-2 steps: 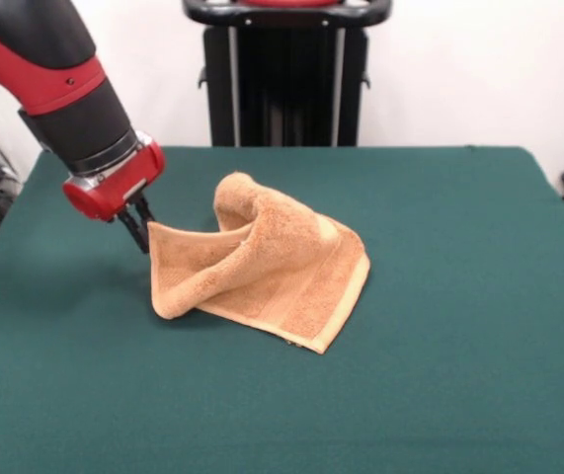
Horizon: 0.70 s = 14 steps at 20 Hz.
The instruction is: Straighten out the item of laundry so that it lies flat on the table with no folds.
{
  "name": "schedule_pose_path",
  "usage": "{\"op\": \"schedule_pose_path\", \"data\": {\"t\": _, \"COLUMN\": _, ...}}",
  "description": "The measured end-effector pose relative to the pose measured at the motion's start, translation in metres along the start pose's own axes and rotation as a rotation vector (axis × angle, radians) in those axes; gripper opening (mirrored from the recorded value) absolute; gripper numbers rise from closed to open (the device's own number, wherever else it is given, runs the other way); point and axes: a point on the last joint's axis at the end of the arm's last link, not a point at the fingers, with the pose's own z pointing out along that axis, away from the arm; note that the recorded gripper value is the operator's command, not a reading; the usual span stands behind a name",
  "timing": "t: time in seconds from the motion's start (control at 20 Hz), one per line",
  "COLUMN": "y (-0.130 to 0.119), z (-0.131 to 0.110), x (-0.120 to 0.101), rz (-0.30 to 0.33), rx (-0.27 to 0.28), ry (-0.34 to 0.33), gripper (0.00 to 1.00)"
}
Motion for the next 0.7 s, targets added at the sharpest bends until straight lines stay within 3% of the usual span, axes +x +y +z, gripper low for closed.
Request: {"op": "schedule_pose_path", "data": {"t": 0.7, "y": -0.003, "z": -0.004, "x": 0.012, "rz": 0.02, "rx": 0.006, "ry": -0.004, "gripper": 0.0}}
